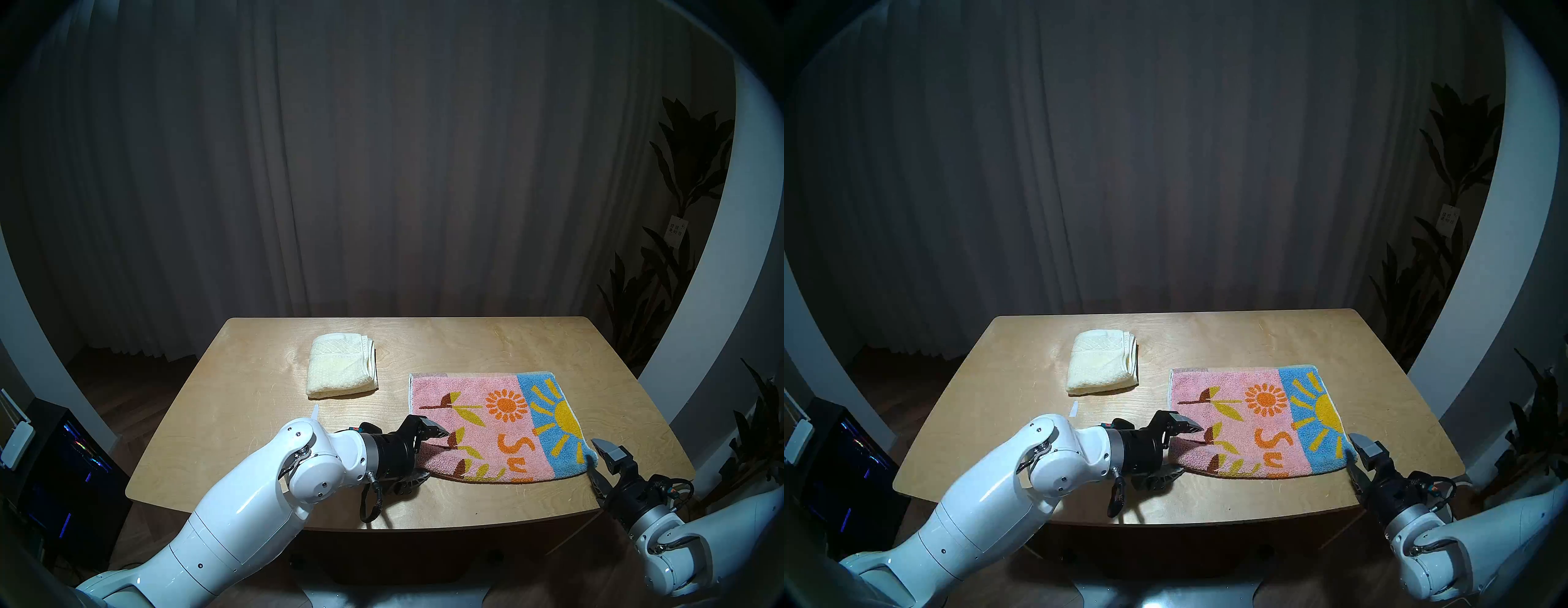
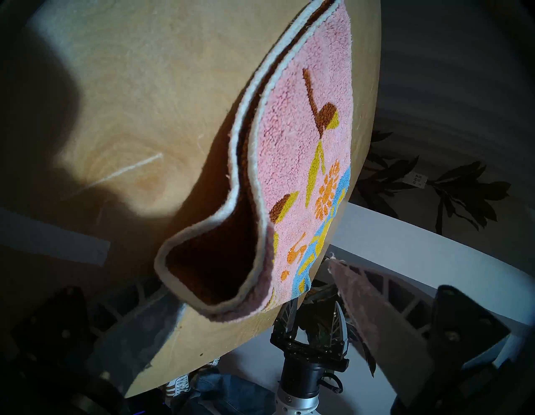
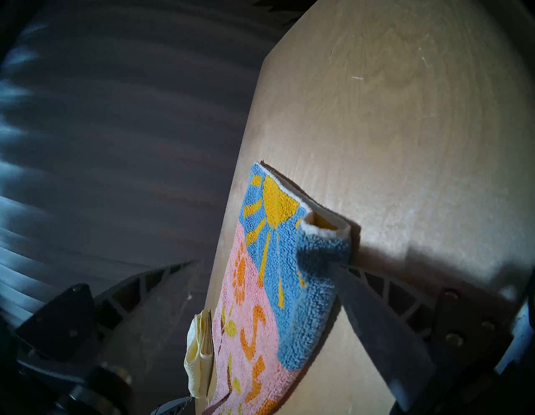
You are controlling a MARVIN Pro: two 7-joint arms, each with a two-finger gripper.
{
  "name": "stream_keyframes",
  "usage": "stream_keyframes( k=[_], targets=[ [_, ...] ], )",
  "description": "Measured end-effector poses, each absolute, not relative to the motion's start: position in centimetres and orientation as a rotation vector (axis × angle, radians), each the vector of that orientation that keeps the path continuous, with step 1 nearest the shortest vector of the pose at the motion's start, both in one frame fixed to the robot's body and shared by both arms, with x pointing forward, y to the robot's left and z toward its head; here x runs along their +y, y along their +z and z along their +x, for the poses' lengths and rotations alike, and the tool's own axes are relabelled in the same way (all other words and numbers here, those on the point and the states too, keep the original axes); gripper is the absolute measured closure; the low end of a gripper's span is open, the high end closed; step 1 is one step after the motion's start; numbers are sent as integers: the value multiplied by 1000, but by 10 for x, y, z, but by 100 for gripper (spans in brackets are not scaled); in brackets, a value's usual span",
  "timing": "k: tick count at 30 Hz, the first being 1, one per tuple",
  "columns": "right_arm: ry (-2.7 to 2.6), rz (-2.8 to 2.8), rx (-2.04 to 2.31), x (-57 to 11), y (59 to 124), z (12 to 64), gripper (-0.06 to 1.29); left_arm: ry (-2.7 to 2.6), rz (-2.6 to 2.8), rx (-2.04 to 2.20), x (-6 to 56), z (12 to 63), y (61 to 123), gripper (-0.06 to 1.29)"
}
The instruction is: Fold each towel twice and stack them on table
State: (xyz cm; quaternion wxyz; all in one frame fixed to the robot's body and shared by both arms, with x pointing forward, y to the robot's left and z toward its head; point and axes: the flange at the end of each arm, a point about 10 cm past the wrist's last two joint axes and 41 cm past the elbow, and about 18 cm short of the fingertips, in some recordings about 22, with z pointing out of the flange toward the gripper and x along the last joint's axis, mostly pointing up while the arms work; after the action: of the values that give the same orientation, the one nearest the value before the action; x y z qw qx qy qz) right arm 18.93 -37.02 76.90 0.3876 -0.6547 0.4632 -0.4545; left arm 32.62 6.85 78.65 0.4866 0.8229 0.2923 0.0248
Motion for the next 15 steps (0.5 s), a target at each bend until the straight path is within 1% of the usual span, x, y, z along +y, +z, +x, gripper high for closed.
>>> stream_keyframes(
  k=[15],
  targets=[
    [-1157,-1687,1205,-360,771,185,11,64,2001,719,72,328,787,4]
  ],
)
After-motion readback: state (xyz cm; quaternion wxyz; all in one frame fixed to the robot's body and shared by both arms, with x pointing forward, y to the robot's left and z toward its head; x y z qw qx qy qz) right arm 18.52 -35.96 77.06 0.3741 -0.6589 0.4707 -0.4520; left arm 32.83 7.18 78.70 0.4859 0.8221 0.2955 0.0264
